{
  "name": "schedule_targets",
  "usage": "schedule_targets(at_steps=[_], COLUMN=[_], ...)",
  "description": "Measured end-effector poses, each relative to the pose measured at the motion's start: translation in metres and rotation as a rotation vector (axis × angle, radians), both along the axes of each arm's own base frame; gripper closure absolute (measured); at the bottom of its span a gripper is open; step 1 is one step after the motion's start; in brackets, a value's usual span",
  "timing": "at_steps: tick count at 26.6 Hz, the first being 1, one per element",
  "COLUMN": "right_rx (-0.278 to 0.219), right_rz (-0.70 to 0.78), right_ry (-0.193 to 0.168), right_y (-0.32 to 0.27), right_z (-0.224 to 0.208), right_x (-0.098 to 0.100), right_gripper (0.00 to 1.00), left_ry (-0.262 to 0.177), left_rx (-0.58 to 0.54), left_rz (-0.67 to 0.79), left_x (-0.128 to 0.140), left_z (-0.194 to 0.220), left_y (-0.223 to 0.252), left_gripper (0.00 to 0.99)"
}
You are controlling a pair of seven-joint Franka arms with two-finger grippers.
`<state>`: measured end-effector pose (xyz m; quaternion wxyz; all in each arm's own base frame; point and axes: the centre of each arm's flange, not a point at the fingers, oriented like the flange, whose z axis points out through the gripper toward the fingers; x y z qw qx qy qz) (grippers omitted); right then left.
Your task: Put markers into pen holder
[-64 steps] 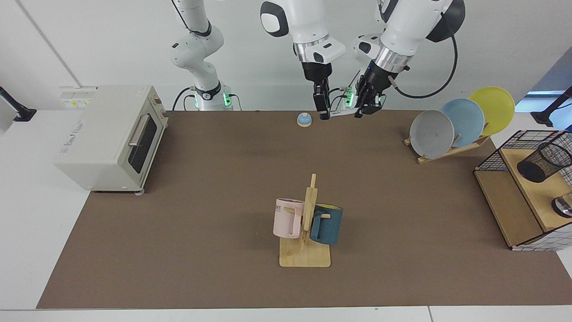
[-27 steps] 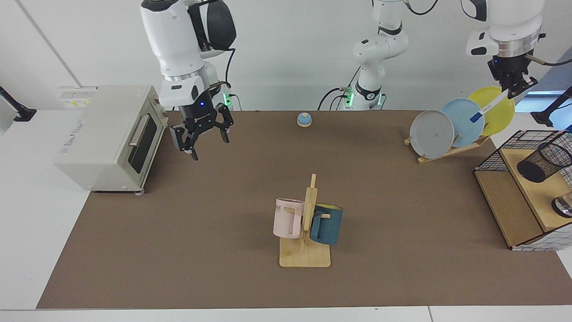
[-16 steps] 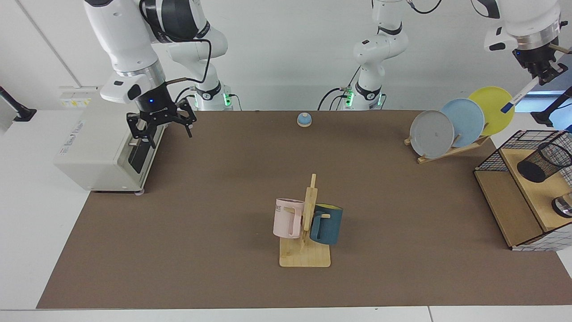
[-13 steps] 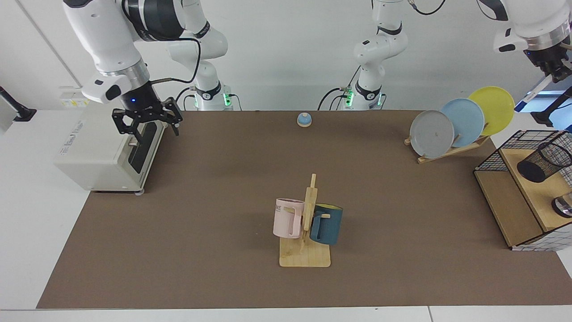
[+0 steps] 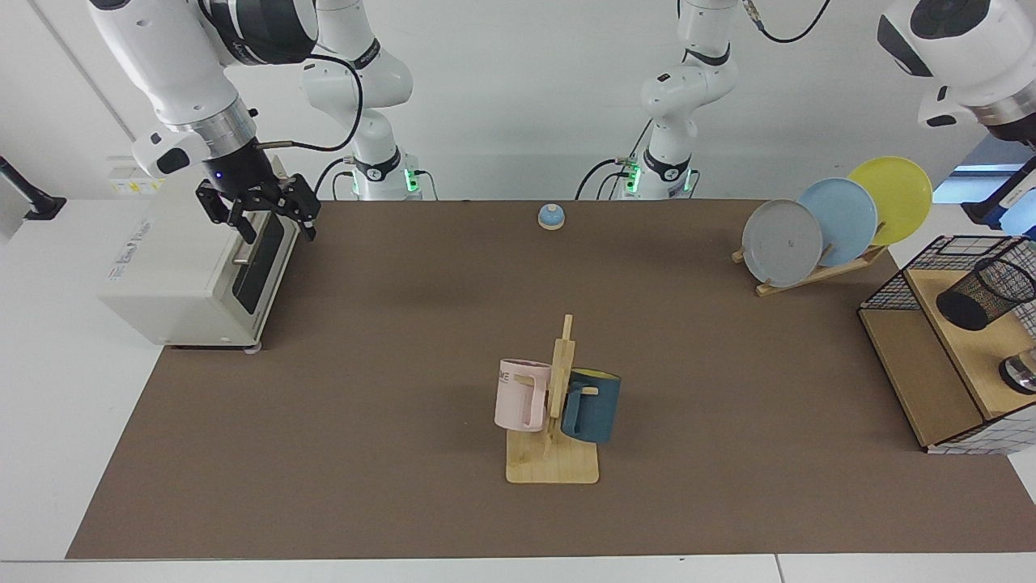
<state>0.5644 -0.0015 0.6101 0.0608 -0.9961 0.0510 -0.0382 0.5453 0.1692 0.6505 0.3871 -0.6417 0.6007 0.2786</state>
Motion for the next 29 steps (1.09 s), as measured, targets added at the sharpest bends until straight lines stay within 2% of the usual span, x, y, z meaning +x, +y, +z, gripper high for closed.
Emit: schedule_targets(at_steps=[4,9,13,21,29], right_rx=[0.011,-0.024,-0.028,-0.028,-0.028], right_rz=[-0.059,-0.079,-0.086,-0.086,-0.085], right_ry=[0.006,0.007,0.008,0.008,0.008], right_y=[-0.002,-0.011,-0.016,-0.015,-0.015], right_z=[0.000,0.000,0.000,0.000,-0.001], right_x=[0.000,0.000,0.000,0.000,0.000], right_gripper=[0.00,0.00,0.00,0.00,0.00], left_ry=[0.018,0.004,0.007,0.024,0.032], left_rx=[0.034,0.065,0.078,0.092,0.087], left_rz=[-0.036,-0.089,-0.107,-0.087,-0.089], left_x=[0.018,0.033,0.038,0.036,0.035], left_z=[-0.015,-0.020,-0.028,-0.045,-0.052], left_y=[0.007,0.012,0.023,0.064,0.070], left_gripper=[0.806,0.806,0.806,0.806,0.806])
